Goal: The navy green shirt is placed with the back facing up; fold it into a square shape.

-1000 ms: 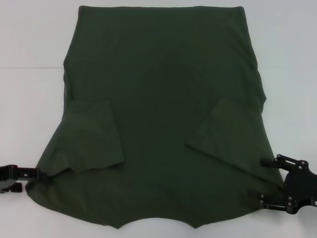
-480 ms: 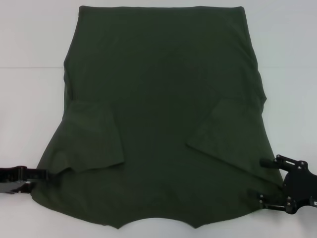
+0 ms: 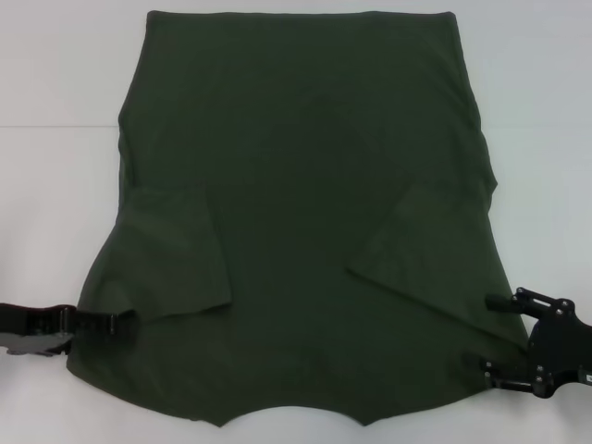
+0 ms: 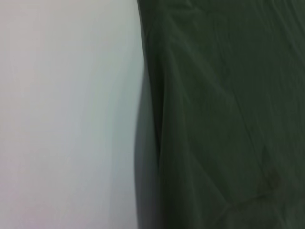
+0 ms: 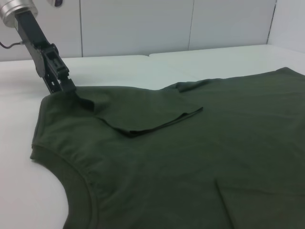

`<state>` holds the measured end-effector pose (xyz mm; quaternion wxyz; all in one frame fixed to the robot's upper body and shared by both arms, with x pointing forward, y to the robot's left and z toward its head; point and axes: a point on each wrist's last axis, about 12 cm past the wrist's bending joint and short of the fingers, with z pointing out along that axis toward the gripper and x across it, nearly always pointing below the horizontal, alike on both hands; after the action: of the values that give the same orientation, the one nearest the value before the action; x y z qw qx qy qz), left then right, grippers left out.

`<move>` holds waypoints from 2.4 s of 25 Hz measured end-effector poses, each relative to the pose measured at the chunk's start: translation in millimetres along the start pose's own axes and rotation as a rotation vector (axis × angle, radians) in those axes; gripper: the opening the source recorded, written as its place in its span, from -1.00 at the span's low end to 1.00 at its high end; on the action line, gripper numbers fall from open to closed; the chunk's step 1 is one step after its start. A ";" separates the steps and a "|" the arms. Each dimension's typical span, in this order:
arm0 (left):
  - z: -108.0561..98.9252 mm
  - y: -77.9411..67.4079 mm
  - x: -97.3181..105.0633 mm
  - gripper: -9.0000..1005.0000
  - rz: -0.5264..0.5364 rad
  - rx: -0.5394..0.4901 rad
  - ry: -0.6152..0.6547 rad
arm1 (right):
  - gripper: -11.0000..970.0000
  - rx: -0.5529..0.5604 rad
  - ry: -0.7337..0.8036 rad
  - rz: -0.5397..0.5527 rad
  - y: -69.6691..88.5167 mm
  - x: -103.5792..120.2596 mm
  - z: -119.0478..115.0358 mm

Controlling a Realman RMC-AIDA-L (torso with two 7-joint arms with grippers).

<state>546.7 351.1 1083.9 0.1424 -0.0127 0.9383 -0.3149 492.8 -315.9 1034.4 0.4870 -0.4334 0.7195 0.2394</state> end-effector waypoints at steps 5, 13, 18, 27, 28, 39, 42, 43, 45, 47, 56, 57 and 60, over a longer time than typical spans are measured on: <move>3.8 -2.8 -0.4 0.65 0.029 -0.024 0.027 | 0.79 0.003 -0.004 0.004 -0.2 -0.2 -0.7; 7.0 -3.6 -2.1 0.08 0.057 -0.055 0.033 | 0.79 0.004 -0.006 0.007 0.0 0.0 -1.2; 6.3 -3.2 -2.5 -0.15 0.057 -0.056 0.030 | 0.79 0.004 -0.006 0.022 1.1 1.1 -2.0; 3.6 -2.5 -2.6 -0.75 0.060 -0.049 0.029 | 0.79 0.010 -0.029 0.276 -13.3 -14.1 -13.0; 3.6 -2.3 -2.3 -0.78 0.061 -0.048 0.030 | 0.79 0.006 -0.033 0.330 -17.4 -19.7 -16.5; 1.6 -2.1 -1.2 -0.91 0.082 -0.033 0.027 | 0.79 0.030 0.255 1.066 -83.4 -88.6 -51.0; 0.3 -2.5 -2.2 -0.91 0.090 -0.022 0.017 | 0.79 0.064 0.393 1.105 -88.7 -89.1 -46.1; 0.2 -3.0 -2.9 -0.91 0.095 -0.020 0.015 | 0.79 0.082 0.440 1.103 -89.9 -88.3 -45.4; 0.2 -4.0 -4.1 -0.91 0.101 -0.018 0.014 | 0.79 0.119 0.521 1.094 -92.1 -87.3 -44.6; -1.1 -4.7 -6.1 -0.91 0.106 -0.018 0.013 | 0.79 0.142 0.577 1.078 -93.9 -87.6 -41.9; -2.3 -6.4 -8.4 -0.91 0.113 -0.014 0.015 | 0.79 0.119 0.639 1.081 -86.6 -77.2 -23.8; -2.3 -6.4 -8.4 -0.91 0.114 -0.014 0.015 | 0.79 0.117 0.642 1.082 -85.8 -75.3 -22.3; -2.2 -6.3 -8.2 -0.91 0.114 -0.015 0.015 | 0.79 0.101 0.647 1.076 -83.7 -73.1 -18.9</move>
<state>553.5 348.2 1091.5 0.1529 0.0421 0.9408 -0.2995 566.2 -344.5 1115.0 0.0759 -0.0375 0.9582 0.2733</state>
